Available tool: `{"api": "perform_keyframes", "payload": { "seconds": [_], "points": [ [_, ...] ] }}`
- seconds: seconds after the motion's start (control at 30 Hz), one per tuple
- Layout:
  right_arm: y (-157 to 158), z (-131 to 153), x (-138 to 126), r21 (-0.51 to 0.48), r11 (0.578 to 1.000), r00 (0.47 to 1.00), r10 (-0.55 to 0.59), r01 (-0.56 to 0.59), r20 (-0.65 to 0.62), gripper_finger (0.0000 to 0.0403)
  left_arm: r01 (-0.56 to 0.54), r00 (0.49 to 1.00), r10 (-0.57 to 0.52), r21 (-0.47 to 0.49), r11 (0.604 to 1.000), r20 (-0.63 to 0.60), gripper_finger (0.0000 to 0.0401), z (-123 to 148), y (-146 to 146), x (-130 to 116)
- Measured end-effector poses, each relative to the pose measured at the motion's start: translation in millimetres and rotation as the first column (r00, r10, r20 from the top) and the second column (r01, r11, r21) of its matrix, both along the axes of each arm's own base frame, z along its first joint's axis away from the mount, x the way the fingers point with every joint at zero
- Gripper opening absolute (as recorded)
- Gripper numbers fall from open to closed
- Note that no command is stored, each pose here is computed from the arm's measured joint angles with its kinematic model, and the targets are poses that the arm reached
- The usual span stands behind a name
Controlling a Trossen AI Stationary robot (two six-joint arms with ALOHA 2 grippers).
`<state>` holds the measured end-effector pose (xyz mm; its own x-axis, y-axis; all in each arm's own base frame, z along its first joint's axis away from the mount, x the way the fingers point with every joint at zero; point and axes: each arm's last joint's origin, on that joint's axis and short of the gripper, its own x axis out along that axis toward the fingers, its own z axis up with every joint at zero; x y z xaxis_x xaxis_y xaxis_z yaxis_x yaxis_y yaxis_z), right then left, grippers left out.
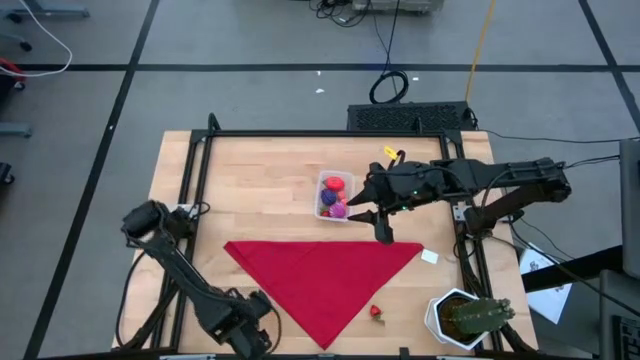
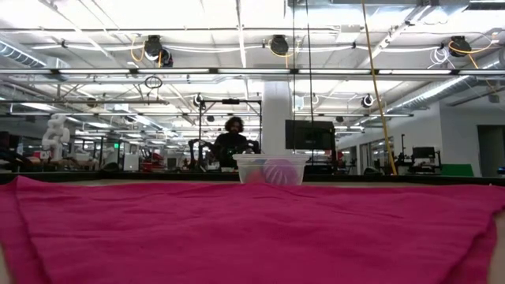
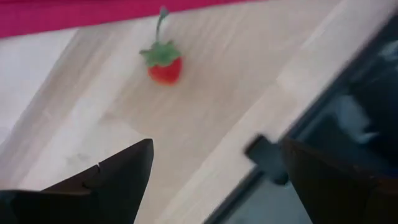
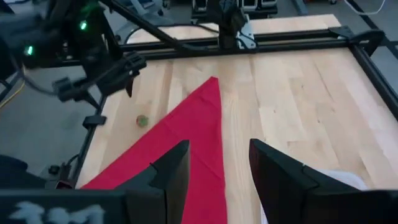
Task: Pick and placing Produce into tupperware
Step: Put the left red strawberry into the transparent bin
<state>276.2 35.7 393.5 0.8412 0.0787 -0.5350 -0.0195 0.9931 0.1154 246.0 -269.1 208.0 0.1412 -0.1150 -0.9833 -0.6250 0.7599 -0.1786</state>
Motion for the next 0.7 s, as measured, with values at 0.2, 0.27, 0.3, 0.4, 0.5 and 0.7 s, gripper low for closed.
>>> {"api": "perform_keyframes", "payload": {
  "seconds": [0.2,0.27,0.3,0.4,0.5,0.7],
  "points": [
    [0,-19,4,0.004,1.000,1.000,-0.004,0.004,-0.026,0.0157,0.040,0.989,-0.023,0.113,0.993,-0.143,0.0361,-15,4,16],
    [0,-26,4,0.017,1.000,0.999,-0.010,0.011,-0.047,0.0157,0.059,0.991,-0.045,0.106,0.993,-0.129,0.0361,-18,5,21],
    [0,-29,4,0.023,1.000,0.998,-0.015,0.016,-0.059,0.0157,0.069,0.991,-0.056,0.103,0.992,-0.118,0.0361,-17,6,23],
    [0,-37,4,0.030,0.999,0.996,-0.021,0.024,-0.086,0.0157,0.088,0.994,-0.081,0.107,0.990,-0.067,0.0361,-15,9,30],
    [0,-40,3,0.029,0.999,0.995,-0.022,0.024,-0.093,0.0157,0.095,0.994,-0.088,0.123,0.988,-0.065,0.0361,-16,12,32],
    [1,-44,3,0.029,0.999,0.995,-0.020,0.023,-0.103,0.0157,0.086,0.995,-0.077,0.156,0.984,-0.069,0.0361,-22,16,31]
  ]
}}
